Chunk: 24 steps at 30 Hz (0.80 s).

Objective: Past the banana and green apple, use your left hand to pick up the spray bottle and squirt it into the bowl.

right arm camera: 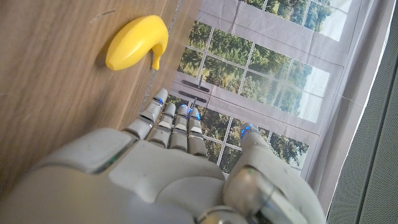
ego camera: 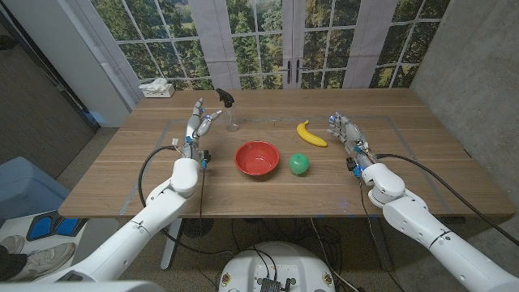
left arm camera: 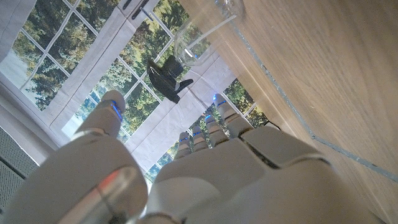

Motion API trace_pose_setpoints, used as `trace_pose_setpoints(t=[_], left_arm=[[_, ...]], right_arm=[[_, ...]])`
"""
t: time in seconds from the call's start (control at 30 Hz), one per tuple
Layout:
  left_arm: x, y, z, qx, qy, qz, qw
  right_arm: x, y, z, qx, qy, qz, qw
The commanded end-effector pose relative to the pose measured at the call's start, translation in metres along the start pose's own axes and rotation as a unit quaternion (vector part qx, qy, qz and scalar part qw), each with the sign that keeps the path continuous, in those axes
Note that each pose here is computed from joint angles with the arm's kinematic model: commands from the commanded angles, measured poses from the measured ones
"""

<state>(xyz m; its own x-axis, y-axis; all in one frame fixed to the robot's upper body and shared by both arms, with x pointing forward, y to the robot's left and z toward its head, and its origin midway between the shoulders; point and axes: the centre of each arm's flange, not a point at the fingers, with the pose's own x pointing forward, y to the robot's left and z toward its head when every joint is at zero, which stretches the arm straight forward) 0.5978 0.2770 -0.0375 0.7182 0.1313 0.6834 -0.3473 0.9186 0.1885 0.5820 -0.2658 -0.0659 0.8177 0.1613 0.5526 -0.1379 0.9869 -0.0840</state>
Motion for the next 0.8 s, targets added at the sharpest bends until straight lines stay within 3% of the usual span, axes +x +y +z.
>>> trace_pose_setpoints(t=[0.03,0.33,0.8], left_arm=[[0.0,-0.004,0.002,0.024,0.014,0.026,0.999],[0.01,-0.012,0.003,0.029,0.028,0.015,0.999],[0.035,-0.024,0.006,0.045,0.042,-0.009,0.998]], right_arm=[[-0.005,0.006,0.003,-0.002,-0.003,0.018,0.9998],[-0.004,0.01,0.002,-0.003,0.004,0.036,0.9993],[-0.005,0.001,0.0,0.0,0.004,0.032,0.9995]])
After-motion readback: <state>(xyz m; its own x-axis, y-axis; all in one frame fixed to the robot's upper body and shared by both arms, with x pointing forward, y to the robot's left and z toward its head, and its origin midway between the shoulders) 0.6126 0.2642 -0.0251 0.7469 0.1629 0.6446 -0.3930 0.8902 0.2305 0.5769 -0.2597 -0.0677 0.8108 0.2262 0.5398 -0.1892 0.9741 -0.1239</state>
